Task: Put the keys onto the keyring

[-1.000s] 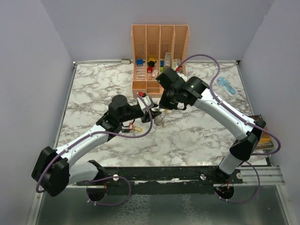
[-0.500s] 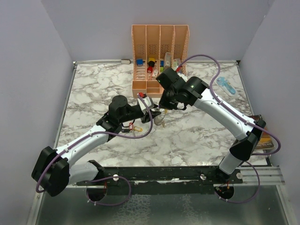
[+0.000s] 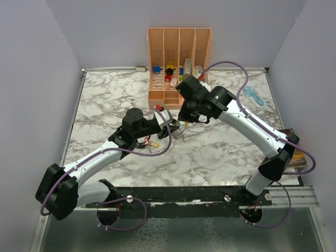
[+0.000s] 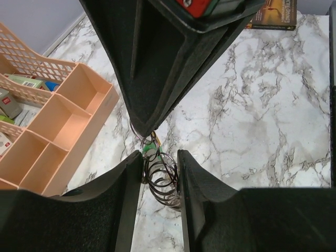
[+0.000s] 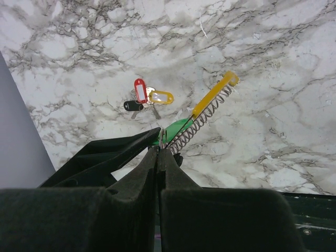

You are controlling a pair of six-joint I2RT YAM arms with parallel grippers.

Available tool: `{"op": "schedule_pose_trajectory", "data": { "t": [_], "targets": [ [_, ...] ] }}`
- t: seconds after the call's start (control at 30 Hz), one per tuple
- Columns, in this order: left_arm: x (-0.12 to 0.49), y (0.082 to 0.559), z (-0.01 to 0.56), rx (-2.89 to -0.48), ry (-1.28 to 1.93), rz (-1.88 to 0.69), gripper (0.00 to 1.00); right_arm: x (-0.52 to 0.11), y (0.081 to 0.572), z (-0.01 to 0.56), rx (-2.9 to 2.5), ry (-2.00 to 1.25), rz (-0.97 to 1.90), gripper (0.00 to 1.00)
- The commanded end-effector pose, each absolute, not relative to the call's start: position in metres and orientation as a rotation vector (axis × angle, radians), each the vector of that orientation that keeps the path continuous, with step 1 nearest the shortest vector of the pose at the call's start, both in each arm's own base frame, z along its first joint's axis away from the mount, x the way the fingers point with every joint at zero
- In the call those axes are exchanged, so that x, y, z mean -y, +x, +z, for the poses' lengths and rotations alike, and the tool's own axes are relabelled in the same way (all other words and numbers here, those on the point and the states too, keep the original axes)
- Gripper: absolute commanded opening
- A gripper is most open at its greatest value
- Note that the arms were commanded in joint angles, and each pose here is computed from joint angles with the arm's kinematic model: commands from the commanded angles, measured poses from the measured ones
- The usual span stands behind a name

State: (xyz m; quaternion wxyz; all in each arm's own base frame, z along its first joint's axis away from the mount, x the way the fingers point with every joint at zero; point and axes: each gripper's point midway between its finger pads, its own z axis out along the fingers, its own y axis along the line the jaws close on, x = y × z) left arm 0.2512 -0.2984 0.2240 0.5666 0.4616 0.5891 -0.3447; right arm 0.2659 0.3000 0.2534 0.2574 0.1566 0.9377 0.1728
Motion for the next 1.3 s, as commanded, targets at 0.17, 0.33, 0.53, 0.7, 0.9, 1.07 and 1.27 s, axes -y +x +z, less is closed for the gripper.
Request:
{"op": "schedule_pose_trajectory", "data": {
  "t": [0.17, 0.33, 0.53, 0.7, 0.9, 1.07, 1.27],
  "targets": [
    [0.296, 0.255, 0.225, -1.378, 1.072, -0.773, 0.31, -0.304, 0.267, 0.269, -2.488, 0.456, 0.571, 0.01],
    [0.296, 0.255, 0.226, -1.372, 1.069, -0.775, 0.3, -0.305, 0.265, 0.268, -2.486, 0.465, 0.595, 0.01],
    [0.298, 0.254, 0.227, -1.359, 1.076, -0.785, 0.21, -0.303, 0.265, 0.271, -2.472, 0.473, 0.605, 0.01],
    [0.299, 0.249, 0.227, -1.338, 1.103, -0.798, 0.11, -0.304, 0.265, 0.272, -2.469, 0.475, 0.611, 0.01],
    [0.3, 0.245, 0.226, -1.316, 1.139, -0.805, 0.0, -0.303, 0.264, 0.271, -2.465, 0.488, 0.619, 0.01],
    [0.301, 0.24, 0.227, -1.29, 1.171, -0.815, 0.0, -0.302, 0.263, 0.27, -2.453, 0.494, 0.636, 0.01],
    [0.303, 0.23, 0.227, -1.243, 1.238, -0.839, 0.0, -0.301, 0.263, 0.276, -2.402, 0.473, 0.694, 0.01]
  ]
}}
